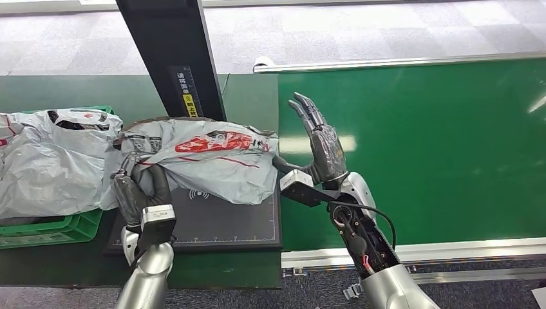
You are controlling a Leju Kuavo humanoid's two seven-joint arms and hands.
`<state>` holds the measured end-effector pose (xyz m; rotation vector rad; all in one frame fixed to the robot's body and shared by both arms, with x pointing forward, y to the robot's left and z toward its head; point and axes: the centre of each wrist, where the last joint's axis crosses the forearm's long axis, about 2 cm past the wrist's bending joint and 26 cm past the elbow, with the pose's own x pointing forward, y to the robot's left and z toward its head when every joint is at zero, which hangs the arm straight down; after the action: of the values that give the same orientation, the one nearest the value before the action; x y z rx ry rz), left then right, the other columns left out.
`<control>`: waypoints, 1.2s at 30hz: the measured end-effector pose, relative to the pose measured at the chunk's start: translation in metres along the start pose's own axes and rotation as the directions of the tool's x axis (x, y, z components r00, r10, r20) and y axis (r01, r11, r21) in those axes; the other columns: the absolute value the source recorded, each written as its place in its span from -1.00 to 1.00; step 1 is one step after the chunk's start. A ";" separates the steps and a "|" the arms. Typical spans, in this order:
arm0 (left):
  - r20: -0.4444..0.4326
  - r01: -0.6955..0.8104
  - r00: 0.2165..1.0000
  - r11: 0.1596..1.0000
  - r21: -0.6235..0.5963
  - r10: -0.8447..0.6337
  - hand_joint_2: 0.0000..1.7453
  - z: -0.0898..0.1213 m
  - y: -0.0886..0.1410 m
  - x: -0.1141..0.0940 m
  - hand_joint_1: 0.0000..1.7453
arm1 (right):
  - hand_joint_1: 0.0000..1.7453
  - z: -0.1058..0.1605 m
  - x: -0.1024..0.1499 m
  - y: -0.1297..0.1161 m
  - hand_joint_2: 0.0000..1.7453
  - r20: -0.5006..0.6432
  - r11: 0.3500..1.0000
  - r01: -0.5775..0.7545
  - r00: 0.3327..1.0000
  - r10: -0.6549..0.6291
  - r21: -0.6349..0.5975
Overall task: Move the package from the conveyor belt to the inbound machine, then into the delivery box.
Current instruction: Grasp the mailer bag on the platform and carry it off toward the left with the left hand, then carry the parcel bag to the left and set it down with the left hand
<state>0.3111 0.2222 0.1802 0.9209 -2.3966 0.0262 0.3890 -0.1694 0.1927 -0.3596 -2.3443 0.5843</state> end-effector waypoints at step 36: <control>-0.358 0.808 -0.011 0.203 -0.554 -0.934 1.00 -0.150 0.252 -0.229 1.00 | -1.00 0.040 -0.007 -0.003 1.00 -0.089 0.996 -0.072 0.993 0.077 0.056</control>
<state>0.3678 0.5861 0.2328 1.8293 -0.7463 -0.3235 0.3664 -0.1872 0.1636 -0.4420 -2.2314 0.6499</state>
